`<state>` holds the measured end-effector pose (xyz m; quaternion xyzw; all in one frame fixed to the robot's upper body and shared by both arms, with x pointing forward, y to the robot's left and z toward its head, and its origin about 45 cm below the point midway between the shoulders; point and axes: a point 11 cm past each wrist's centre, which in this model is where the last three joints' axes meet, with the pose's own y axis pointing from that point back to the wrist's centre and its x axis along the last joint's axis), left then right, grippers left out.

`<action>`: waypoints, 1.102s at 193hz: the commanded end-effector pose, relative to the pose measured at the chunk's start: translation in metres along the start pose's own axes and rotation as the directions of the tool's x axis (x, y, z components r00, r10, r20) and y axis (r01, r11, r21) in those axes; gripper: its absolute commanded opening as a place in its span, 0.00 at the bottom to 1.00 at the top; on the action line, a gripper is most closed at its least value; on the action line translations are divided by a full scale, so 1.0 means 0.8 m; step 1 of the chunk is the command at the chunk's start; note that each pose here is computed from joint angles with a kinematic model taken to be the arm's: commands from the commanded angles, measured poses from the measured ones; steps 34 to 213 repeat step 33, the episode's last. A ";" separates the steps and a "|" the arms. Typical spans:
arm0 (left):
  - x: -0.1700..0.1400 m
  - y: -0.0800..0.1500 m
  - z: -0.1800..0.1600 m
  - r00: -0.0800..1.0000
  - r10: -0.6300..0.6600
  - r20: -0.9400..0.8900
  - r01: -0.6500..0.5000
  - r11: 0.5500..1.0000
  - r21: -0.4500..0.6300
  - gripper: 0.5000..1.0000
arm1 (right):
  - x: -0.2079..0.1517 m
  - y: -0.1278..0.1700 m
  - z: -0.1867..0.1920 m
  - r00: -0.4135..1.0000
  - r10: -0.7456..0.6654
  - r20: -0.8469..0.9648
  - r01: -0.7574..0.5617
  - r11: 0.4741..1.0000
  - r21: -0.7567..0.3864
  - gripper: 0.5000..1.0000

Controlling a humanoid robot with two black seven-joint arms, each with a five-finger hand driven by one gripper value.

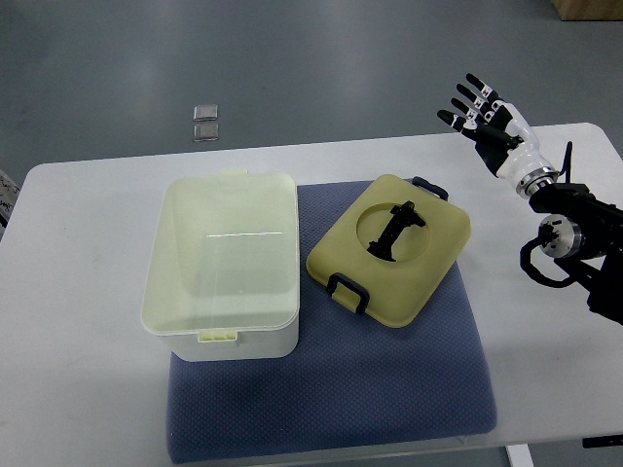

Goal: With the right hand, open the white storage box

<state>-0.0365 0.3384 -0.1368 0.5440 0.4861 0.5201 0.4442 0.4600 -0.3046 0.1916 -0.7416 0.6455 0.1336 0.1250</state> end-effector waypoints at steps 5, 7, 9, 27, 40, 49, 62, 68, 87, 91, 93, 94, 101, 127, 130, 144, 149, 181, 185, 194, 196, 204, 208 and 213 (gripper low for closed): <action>0.000 0.000 0.000 1.000 -0.001 0.000 0.001 1.000 0.000 1.00 | 0.000 0.000 0.000 0.999 0.020 0.025 -0.021 0.999 0.024 0.87; 0.000 0.000 0.000 1.000 -0.001 0.000 0.001 1.000 0.000 1.00 | 0.001 0.000 0.000 0.999 0.020 0.025 -0.021 0.999 0.026 0.87; 0.000 0.000 0.000 1.000 -0.001 0.000 0.001 1.000 0.000 1.00 | 0.001 0.000 0.000 0.999 0.020 0.025 -0.021 0.999 0.027 0.87; 0.000 0.000 0.000 1.000 -0.001 0.000 0.001 1.000 0.000 1.00 | 0.001 0.001 0.001 0.999 0.027 0.022 -0.028 0.999 0.033 0.87; 0.000 0.000 0.000 1.000 -0.001 0.000 0.001 1.000 0.000 1.00 | 0.003 0.002 0.003 0.999 0.037 0.020 -0.037 0.999 0.034 0.87; 0.000 0.000 0.000 1.000 -0.001 0.000 0.001 1.000 0.000 1.00 | 0.003 0.002 0.003 0.999 0.037 0.020 -0.037 0.999 0.034 0.87; 0.000 0.000 0.000 1.000 -0.001 0.000 0.001 1.000 0.000 1.00 | 0.003 0.002 0.003 0.999 0.037 0.020 -0.037 0.999 0.034 0.87; 0.000 0.000 0.000 1.000 -0.001 0.000 0.001 1.000 0.000 1.00 | 0.003 0.002 0.003 0.999 0.037 0.020 -0.037 0.999 0.034 0.87; 0.000 0.000 0.000 1.000 -0.001 0.000 0.001 1.000 0.000 1.00 | 0.003 0.002 0.003 0.999 0.037 0.020 -0.037 0.999 0.034 0.87; 0.000 0.000 0.000 1.000 -0.001 0.000 0.001 1.000 0.000 1.00 | 0.003 0.002 0.003 0.999 0.037 0.020 -0.037 0.999 0.034 0.87; 0.000 0.000 0.000 1.000 -0.001 0.000 0.001 1.000 0.000 1.00 | 0.003 0.002 0.003 0.999 0.037 0.020 -0.037 0.999 0.034 0.87; 0.000 0.000 0.000 1.000 -0.001 0.000 0.001 1.000 0.000 1.00 | 0.003 0.002 0.003 0.999 0.037 0.020 -0.037 0.999 0.034 0.87; 0.000 0.000 0.000 1.000 -0.001 0.000 0.001 1.000 0.000 1.00 | 0.003 0.002 0.003 0.999 0.037 0.020 -0.037 0.999 0.034 0.87; 0.000 0.000 0.000 1.000 -0.001 0.000 0.001 1.000 0.000 1.00 | 0.003 0.002 0.003 0.999 0.037 0.020 -0.037 0.999 0.034 0.87; 0.000 0.000 0.000 1.000 -0.001 0.000 0.001 1.000 0.000 1.00 | 0.003 0.002 0.003 0.999 0.037 0.020 -0.037 0.999 0.034 0.87; 0.000 0.000 0.000 1.000 -0.001 0.000 0.001 1.000 0.000 1.00 | 0.003 0.002 0.003 0.999 0.037 0.020 -0.037 0.999 0.034 0.87; 0.000 0.000 0.000 1.000 -0.001 0.000 0.001 1.000 0.000 1.00 | 0.003 0.002 0.003 0.999 0.037 0.020 -0.037 0.999 0.034 0.87; 0.000 0.000 0.000 1.000 -0.001 0.000 0.001 1.000 0.000 1.00 | 0.003 0.002 0.003 0.999 0.037 0.020 -0.037 0.999 0.034 0.87; 0.000 0.000 0.000 1.000 -0.001 0.000 0.001 1.000 0.000 1.00 | 0.003 0.002 0.003 0.999 0.037 0.020 -0.037 0.999 0.034 0.87; 0.000 0.000 0.000 1.000 -0.001 0.000 0.001 1.000 0.000 1.00 | 0.003 0.002 0.003 0.999 0.037 0.020 -0.037 0.999 0.034 0.87; 0.000 0.000 0.000 1.000 -0.001 0.000 0.001 1.000 0.000 1.00 | 0.003 0.002 0.003 0.999 0.037 0.020 -0.037 0.999 0.034 0.87; 0.000 0.000 0.000 1.000 -0.001 0.000 0.001 1.000 0.000 1.00 | 0.003 0.002 0.003 0.999 0.037 0.020 -0.037 0.999 0.034 0.87; 0.000 0.000 0.000 1.000 -0.001 0.000 0.001 1.000 0.000 1.00 | 0.003 0.002 0.003 0.999 0.037 0.020 -0.037 0.999 0.034 0.87; 0.000 0.000 0.000 1.000 -0.001 0.000 0.001 1.000 0.000 1.00 | 0.003 0.002 0.003 0.999 0.037 0.020 -0.037 0.999 0.034 0.87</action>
